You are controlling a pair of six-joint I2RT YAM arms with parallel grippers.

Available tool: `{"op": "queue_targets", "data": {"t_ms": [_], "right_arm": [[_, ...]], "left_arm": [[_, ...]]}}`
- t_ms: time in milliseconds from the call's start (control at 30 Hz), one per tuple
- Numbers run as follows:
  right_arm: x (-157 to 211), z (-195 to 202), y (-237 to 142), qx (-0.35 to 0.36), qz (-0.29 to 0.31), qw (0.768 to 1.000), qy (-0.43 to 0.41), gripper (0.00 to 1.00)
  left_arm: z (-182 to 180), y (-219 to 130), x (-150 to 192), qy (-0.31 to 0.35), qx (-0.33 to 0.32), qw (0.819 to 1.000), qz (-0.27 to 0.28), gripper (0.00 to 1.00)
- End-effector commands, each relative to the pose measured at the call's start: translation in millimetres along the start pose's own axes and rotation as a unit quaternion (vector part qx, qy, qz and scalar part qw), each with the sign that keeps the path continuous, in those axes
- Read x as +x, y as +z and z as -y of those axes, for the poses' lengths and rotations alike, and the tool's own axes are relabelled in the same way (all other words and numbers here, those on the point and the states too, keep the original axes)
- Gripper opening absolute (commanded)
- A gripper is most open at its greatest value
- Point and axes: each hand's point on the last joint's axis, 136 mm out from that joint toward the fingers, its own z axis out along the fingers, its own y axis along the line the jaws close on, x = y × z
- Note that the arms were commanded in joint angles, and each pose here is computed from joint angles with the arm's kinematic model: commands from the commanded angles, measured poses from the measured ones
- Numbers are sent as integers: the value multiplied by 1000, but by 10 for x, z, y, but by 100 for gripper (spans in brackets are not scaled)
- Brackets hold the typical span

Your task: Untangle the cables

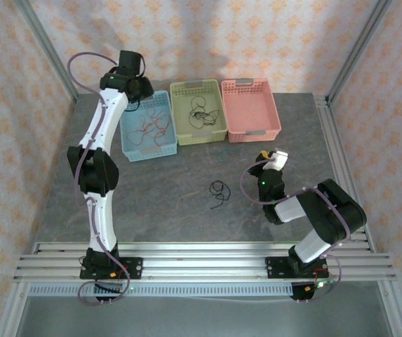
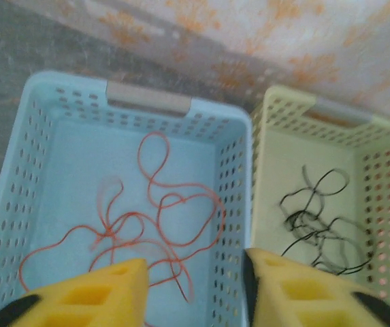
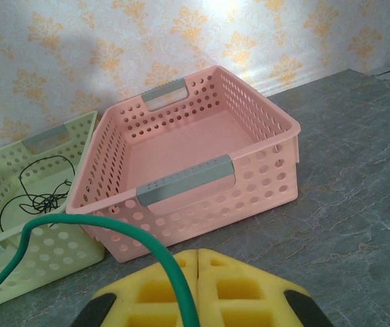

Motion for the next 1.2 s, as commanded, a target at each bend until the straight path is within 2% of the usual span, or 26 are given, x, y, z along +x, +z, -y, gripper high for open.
{"op": "queue_targets", "data": {"t_ms": [0, 100, 233, 433, 567, 667, 800, 1167], "right_arm": [[-61, -44, 48, -6, 9, 1000, 15, 0], [-50, -63, 52, -11, 7, 1000, 18, 0], [-42, -128, 61, -27, 5, 999, 24, 0], [-19, -273, 74, -64, -5, 998, 23, 0], [-16, -296, 67, -70, -7, 997, 20, 0], [-15, -292, 65, -70, -7, 997, 21, 0], [0, -300, 53, -73, -10, 997, 24, 0], [-6, -317, 71, -75, -10, 997, 22, 0]], "left_arm": [[-130, -53, 191, 28, -58, 998, -26, 52], [-61, -216, 199, 28, -51, 998, -18, 54], [360, -651, 277, 40, 23, 999, 1, 55], [1184, -1285, 878, 123, 109, 986, -1, 58], [1437, -1320, 1404, 169, 116, 979, -22, 58], [1351, -1137, 1781, 143, 128, 981, -41, 57], [1072, -923, 2062, 100, 123, 987, -35, 55], [502, -754, 2232, 123, 48, 991, -5, 53]]}}
